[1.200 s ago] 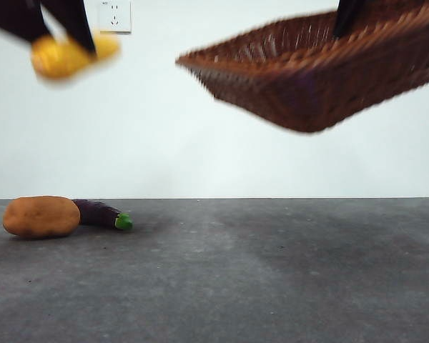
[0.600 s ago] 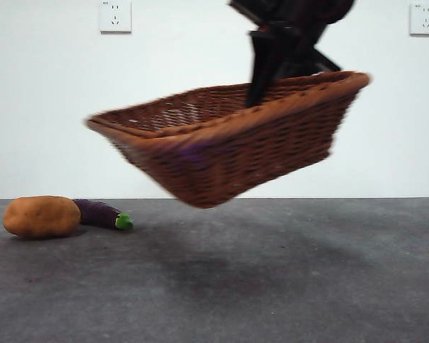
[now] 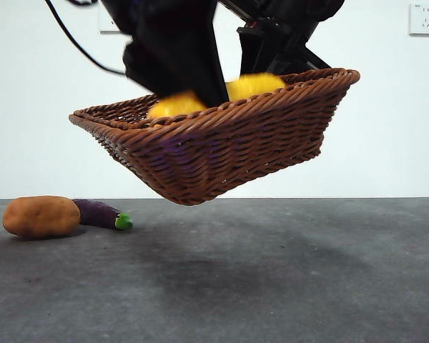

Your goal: Help me put the vegetables on the table into the basket

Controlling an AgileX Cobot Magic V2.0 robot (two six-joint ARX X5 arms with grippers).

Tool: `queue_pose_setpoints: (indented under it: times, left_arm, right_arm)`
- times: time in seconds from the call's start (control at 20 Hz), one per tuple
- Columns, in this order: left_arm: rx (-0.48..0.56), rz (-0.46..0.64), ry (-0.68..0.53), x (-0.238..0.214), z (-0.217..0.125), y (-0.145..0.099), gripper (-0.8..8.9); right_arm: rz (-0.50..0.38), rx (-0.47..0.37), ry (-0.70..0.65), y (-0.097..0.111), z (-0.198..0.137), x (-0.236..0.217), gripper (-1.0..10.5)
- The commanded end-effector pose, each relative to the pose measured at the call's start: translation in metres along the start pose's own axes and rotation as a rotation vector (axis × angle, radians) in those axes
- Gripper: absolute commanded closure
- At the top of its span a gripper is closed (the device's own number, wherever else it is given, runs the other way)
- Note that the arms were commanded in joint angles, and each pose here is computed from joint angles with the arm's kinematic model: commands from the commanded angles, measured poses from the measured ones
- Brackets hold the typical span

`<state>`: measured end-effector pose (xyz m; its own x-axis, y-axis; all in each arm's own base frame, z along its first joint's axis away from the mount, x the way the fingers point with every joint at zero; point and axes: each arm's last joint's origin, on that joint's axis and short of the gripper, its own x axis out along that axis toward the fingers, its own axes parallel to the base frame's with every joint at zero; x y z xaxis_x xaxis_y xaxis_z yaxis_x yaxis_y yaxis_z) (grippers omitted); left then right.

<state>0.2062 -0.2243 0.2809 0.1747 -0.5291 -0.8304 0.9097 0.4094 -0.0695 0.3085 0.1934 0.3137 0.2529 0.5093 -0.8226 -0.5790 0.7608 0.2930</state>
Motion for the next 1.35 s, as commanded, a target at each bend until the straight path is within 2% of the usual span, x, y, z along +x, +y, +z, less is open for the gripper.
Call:
queue_pose_setpoints:
  times: [0.05, 0.15, 0.2, 0.3, 0.35, 0.65, 0.9, 1.0, 1.1, 1.35]
  left_arm:
    - [0.002, -0.017, 0.048, 0.015, -0.003, 0.002, 8.16]
    - [-0.003, -0.043, 0.053, 0.018, -0.003, 0.002, 7.95]
    - [-0.010, -0.040, 0.046, 0.018, -0.002, 0.003, 6.91]
    - [-0.040, -0.034, 0.035, 0.015, -0.002, 0.003, 3.44]
    - [-0.042, -0.033, 0.032, 0.013, -0.002, 0.003, 3.07]
    - [-0.051, 0.017, -0.034, -0.027, 0.000, 0.001, 3.09]
    - [-0.100, 0.282, -0.159, -0.113, -0.025, 0.017, 3.09]
    - [-0.146, 0.380, -0.165, -0.138, -0.044, 0.034, 3.09]
    - [-0.197, 0.454, -0.123, -0.149, -0.061, 0.057, 3.08]
    - [-0.228, 0.511, -0.020, -0.129, -0.077, 0.118, 3.08]
  right_arm:
    - [0.013, -0.011, -0.014, 0.002, 0.001, -0.002, 9.6]
    - [0.013, -0.015, -0.013, 0.002, 0.001, -0.002, 9.6]
    - [0.013, -0.016, -0.013, 0.002, 0.001, -0.002, 9.6]
    - [0.013, -0.018, -0.013, 0.002, 0.001, -0.002, 9.6]
    - [0.013, -0.018, -0.013, 0.002, 0.001, -0.002, 9.6]
    - [0.012, -0.015, -0.011, 0.001, 0.001, -0.002, 9.6]
    - [-0.019, -0.002, -0.072, -0.012, -0.001, -0.032, 9.6]
    - [-0.039, -0.002, -0.125, -0.017, -0.004, -0.055, 9.6]
    - [-0.059, -0.008, -0.171, -0.019, -0.010, -0.079, 9.6]
    - [-0.099, -0.035, -0.220, -0.019, -0.028, -0.121, 9.6]
